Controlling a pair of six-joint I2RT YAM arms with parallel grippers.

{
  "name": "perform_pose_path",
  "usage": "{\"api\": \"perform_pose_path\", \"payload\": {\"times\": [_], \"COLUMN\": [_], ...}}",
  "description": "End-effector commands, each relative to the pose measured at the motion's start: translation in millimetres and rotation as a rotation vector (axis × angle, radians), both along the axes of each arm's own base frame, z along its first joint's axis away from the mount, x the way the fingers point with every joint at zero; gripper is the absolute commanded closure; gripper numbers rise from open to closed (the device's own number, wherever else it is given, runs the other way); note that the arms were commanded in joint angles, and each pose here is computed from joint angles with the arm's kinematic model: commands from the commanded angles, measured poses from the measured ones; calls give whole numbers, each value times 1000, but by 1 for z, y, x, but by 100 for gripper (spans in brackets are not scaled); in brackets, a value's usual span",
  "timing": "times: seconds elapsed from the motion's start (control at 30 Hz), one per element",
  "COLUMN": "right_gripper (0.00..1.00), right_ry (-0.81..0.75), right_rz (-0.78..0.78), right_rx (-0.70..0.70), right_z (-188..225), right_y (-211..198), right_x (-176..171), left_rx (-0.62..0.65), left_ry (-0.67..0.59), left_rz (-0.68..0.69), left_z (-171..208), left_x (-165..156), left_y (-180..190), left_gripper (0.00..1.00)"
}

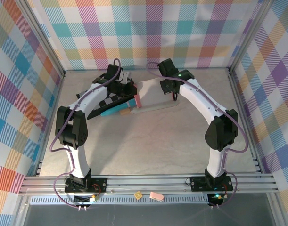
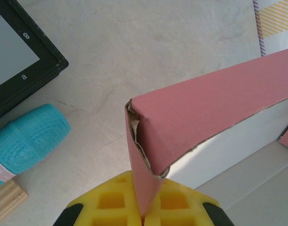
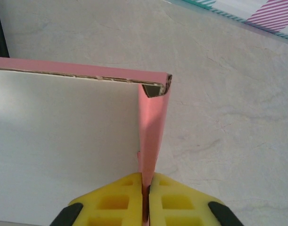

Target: Fold the paper box

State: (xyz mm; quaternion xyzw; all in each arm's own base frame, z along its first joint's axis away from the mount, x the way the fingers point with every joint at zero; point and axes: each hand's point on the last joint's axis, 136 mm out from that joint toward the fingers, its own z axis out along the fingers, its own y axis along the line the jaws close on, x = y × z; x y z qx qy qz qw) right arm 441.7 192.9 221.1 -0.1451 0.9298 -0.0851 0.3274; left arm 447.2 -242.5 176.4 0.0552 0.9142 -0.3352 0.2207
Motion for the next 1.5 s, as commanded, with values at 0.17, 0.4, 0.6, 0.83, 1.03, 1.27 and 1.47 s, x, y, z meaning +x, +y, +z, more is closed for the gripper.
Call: {"api": "perform_pose_path", "payload": {"times": [0.17,0.4,0.6,0.83,1.03,1.27,1.47], "right_gripper": [78,89,100,100,100,100,100], "right_ry": [67,65,45,-27,-55,-46,17], "right_rz": [61,34,-66,-190,-197,-172,-91], "right_rx": [28,-5,-103,-259,-259,-228,-78], "right_z": [-28,-35,-33,-23,-17,-16,-23], "right_y": [20,13,-9,-34,-30,-25,-4], "right_x": [-10,-8,-4,-2,-2,-5,-12], "left_rx": [-86,-88,-88,-77,-72,-76,-89], "left_ry": [-129,-130,-135,-130,-130,-126,-129], "left_rz": [-69,-70,-61,-41,-34,-24,-18], "left_z": [54,56,60,60,60,61,62], "left_x": [-10,-9,-7,-5,-5,-4,-3], "left_y": [-25,-25,-25,-26,-31,-33,-35], "left_gripper": [100,100,100,100,100,100,100]}}
